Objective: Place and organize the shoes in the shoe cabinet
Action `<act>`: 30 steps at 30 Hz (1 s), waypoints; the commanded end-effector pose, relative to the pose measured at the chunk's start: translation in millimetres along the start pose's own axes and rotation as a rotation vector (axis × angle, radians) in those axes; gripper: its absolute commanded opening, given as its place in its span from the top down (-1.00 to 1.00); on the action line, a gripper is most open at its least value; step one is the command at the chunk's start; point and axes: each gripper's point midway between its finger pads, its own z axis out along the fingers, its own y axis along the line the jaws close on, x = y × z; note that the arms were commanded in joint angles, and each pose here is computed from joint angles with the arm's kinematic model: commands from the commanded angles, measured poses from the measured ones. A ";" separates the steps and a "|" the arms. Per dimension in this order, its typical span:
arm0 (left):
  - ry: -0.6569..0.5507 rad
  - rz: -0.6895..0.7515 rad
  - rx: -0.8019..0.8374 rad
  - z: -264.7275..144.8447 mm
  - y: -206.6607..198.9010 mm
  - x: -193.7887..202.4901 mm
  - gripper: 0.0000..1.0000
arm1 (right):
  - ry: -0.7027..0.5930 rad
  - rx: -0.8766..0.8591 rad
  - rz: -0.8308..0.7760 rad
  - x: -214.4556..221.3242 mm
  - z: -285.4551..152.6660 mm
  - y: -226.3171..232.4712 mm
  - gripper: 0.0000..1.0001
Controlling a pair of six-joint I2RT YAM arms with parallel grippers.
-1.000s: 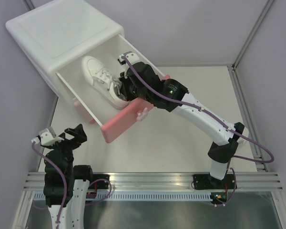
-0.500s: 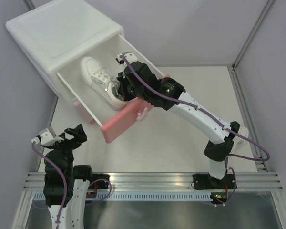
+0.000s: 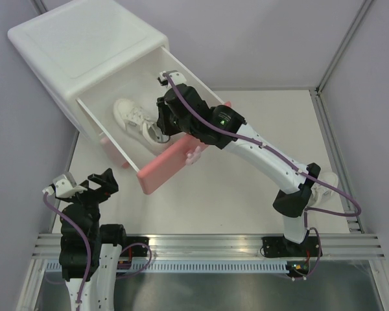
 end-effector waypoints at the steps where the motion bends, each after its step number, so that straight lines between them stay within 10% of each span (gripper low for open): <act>1: -0.091 -0.003 0.037 -11.8 -2.5 -15.3 -0.97 | -0.087 -0.035 0.063 -26.6 -6.5 12.3 0.50; 30: -0.091 -0.003 0.035 -11.5 -2.4 -15.5 -0.97 | -0.260 -0.109 0.010 -71.0 -57.2 14.1 -0.82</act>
